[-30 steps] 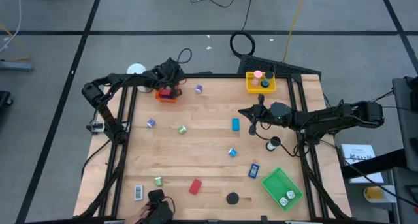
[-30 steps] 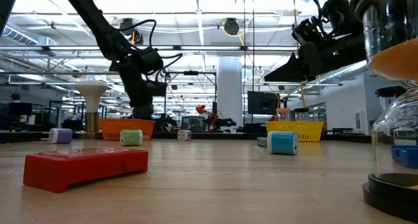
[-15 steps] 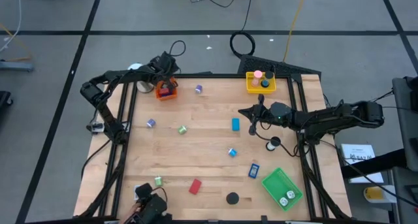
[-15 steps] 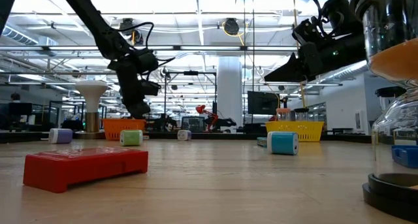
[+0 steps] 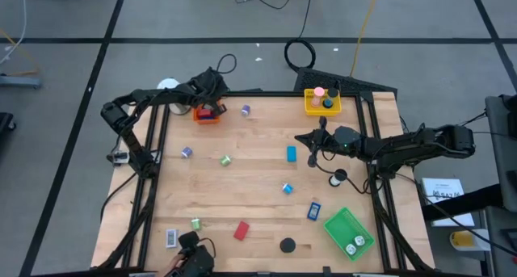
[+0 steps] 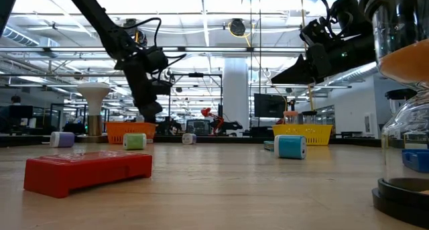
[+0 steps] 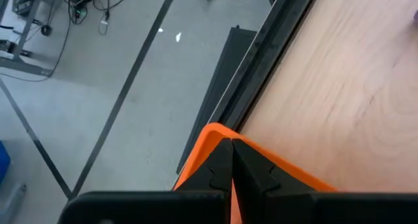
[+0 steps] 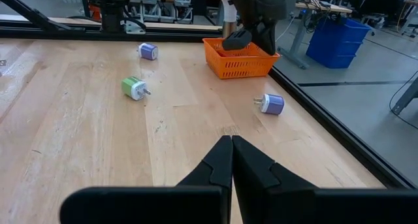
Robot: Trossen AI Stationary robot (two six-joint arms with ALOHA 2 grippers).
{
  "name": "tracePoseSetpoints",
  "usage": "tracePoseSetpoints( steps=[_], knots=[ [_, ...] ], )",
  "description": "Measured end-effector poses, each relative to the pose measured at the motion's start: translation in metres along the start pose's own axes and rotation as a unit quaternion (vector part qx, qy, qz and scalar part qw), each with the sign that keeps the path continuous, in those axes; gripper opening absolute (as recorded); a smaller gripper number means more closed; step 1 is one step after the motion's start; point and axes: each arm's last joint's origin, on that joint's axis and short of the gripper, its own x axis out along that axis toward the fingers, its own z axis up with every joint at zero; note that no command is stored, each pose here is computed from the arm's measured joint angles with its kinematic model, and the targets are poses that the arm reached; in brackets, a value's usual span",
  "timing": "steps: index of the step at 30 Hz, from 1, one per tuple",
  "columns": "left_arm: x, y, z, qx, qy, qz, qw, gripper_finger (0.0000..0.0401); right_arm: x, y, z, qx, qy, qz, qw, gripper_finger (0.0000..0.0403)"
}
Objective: Pick & Place Office items
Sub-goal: Adjust the orange bin, then put the top green charger adapter into the green bin
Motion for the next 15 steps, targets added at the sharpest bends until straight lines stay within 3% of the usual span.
tracePoseSetpoints(
  steps=[7,15],
  knots=[
    [-0.017,0.008,0.008,-0.003,0.034,-0.002,0.999,0.0004,0.0,0.0,0.0,0.0,0.0,0.0,1.0,0.0],
    [-0.067,-0.011,0.002,-0.059,-0.066,-0.016,0.996,0.0002,0.0,0.0,0.0,-0.001,0.0,0.0,1.0,0.0]
  ],
)
